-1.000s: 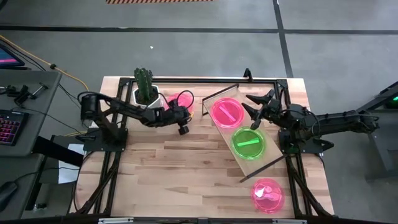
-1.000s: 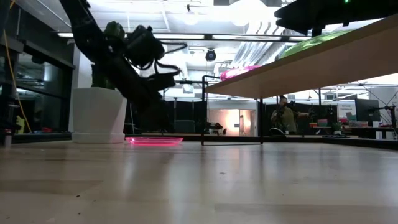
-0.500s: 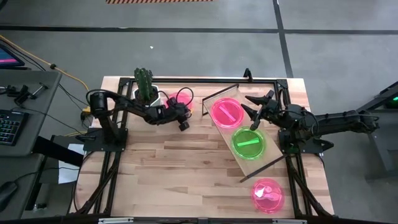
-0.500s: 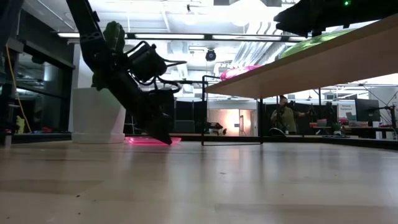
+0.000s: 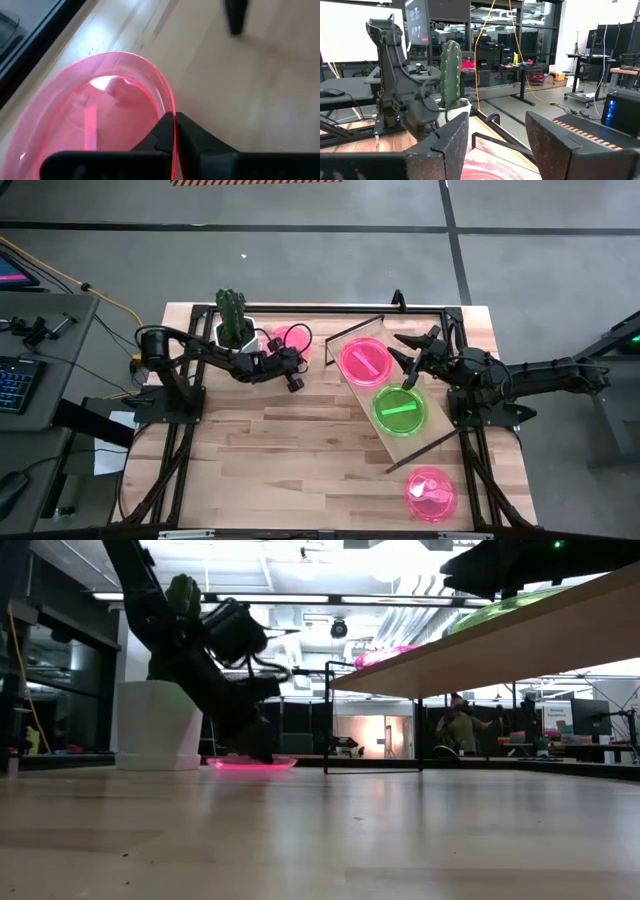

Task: Place and stack plates onto a shelf
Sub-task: Stack the pink plate on top of the other pink plate on the shelf

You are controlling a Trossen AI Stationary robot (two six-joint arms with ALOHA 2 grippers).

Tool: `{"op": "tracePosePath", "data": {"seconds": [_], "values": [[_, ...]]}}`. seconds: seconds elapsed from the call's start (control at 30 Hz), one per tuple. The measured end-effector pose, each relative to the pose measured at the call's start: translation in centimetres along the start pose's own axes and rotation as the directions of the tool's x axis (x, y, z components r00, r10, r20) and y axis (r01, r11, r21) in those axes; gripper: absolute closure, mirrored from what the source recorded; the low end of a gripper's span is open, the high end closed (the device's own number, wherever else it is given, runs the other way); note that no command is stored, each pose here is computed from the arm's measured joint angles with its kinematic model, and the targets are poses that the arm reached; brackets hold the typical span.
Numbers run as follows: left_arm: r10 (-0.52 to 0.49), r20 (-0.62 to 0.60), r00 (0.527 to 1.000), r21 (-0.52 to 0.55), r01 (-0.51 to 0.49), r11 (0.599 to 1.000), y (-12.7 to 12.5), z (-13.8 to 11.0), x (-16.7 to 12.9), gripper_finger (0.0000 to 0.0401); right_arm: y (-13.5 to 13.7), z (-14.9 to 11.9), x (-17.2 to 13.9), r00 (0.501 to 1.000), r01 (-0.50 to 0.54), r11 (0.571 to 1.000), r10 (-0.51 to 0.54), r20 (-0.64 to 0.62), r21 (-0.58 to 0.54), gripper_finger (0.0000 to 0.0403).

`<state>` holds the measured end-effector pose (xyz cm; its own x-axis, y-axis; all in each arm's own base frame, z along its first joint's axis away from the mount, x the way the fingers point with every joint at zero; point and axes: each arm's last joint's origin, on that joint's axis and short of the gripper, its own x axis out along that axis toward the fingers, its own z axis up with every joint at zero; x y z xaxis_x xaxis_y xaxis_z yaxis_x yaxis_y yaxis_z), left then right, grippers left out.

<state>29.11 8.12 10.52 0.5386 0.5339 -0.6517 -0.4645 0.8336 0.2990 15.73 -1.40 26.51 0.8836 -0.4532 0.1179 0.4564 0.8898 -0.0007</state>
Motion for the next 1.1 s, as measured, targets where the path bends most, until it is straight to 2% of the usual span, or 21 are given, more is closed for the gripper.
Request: {"op": "tracePosePath", "data": {"seconds": [0.17, 0.43, 0.6, 0.73, 0.9, 1.0, 1.1], "values": [[-0.047, 0.046, 0.998, 0.030, 0.046, 0.999, -0.7, 1.4, -3.0, 0.0400, 0.0, 0.0, 0.0, 1.000, 0.000, 1.000, 0.000, 0.000, 0.000, 0.0218], [-0.109, 0.106, 0.988, 0.016, 0.108, 0.994, -0.8, 2.9, -10.5, 0.0401, 0.0, 0.0, 0.0, 1.000, 0.000, 1.000, 0.000, 0.000, 0.000, 0.0218], [-0.113, 0.243, 0.963, 0.037, 0.107, 0.994, -1.1, 3.6, -15.1, 0.0401, 0.0, 0.0, 0.0, 1.000, 0.001, 1.000, -0.001, 0.000, 0.001, 0.0218], [-0.142, 0.416, 0.898, 0.135, 0.094, 0.986, -1.6, 4.7, -18.0, 0.0401, 0.0, 0.0, 0.0, 1.000, 0.001, 1.000, -0.001, 0.001, 0.001, 0.0218], [-0.207, 0.599, 0.773, 0.307, 0.016, 0.952, -2.2, 6.5, -19.7, 0.0401, 0.0, 0.2, 0.0, 1.000, 0.005, 1.000, -0.005, 0.019, 0.010, 0.0218], [-0.262, 0.639, 0.723, 0.382, -0.004, 0.924, -2.2, 8.0, -19.4, 0.0401, 0.0, 0.4, 0.0, 0.999, 0.005, 1.000, -0.006, 0.037, 0.019, 0.0218], [-0.355, 0.637, 0.684, 0.454, 0.040, 0.890, -2.3, 10.1, -18.6, 0.0401, -0.1, 0.7, 0.0, 0.998, 0.007, 1.000, -0.008, 0.063, 0.024, 0.0218]]}}
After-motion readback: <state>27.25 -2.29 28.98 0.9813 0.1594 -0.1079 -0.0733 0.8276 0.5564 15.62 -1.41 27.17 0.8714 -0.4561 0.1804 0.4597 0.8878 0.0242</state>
